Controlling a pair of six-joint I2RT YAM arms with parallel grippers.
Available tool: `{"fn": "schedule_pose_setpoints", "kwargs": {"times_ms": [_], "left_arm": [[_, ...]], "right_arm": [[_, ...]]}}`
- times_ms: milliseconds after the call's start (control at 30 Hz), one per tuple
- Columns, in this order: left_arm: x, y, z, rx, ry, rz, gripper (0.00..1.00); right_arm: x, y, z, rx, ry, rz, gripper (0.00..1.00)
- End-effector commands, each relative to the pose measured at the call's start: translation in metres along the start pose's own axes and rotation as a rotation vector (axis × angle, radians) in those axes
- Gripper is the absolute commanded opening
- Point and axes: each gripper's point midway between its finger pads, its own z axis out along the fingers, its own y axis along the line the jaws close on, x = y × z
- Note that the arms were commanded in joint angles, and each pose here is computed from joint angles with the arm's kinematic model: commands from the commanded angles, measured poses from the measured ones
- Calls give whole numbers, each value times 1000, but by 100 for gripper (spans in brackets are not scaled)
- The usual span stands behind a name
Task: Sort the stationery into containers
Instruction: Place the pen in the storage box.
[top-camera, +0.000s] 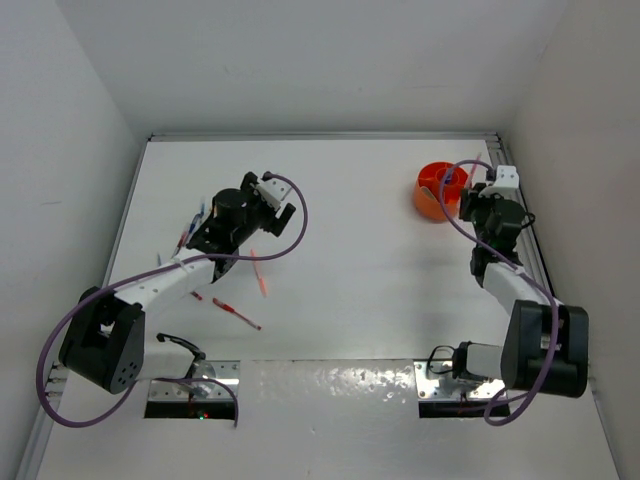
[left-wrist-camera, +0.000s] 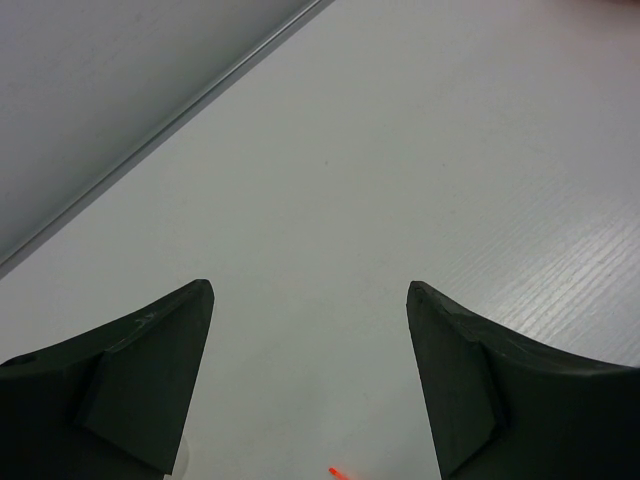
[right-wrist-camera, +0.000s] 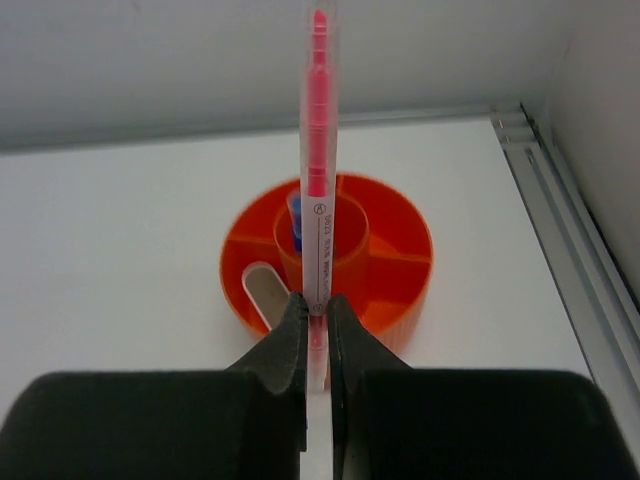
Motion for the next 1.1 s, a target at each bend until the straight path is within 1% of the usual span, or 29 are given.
{"fn": "schedule_pose_setpoints", "kwargs": {"times_ms": [0,33,67,100,133,167,267,333,467,600,700,733,800,933,1067], "left_arm": [[-23,9,3,-27,-66,-6,76],[-23,9,3,-26,-66,-4,76],[-24,11,2,-37,-67,-4,76],[-25,12,1,-42,-70,-2,76],[-24,14,1,-48,-66,-4,76],[-23,17,-1,-66,-60,-2,76],[-20,24,-6,-97,-49,-5,76],[-16,25,-8,-107,-39,-3,76],[-14,27,-9,-116,-37,-4,77],[-9,31,-7,-127,-37,-5,77],[-9,38,-6,-143,-43,5,77],[-8,39,-5,-146,-43,10,77],[-11,47,-4,-166,-52,19,77],[-9,55,-2,-176,-48,19,77],[-7,61,-2,-191,-48,23,77]], "right_arm": [[-55,17,16,-107,-300,29,0],[-56,18,21,-118,-318,42,0],[-65,21,24,-135,-373,61,0],[-69,21,30,-145,-399,65,0],[-56,19,37,-144,-384,74,0],[-69,17,35,-137,-455,71,0],[-74,6,46,-107,-494,107,0],[-72,5,53,-110,-467,80,0],[-70,2,55,-103,-449,51,0],[-55,3,61,-123,-387,31,0],[-44,-2,64,-98,-373,67,0],[-48,-4,61,-85,-399,78,0],[-47,-9,61,-62,-404,93,0],[-34,-16,71,-40,-341,70,0],[-25,-19,71,-25,-317,84,0]]}}
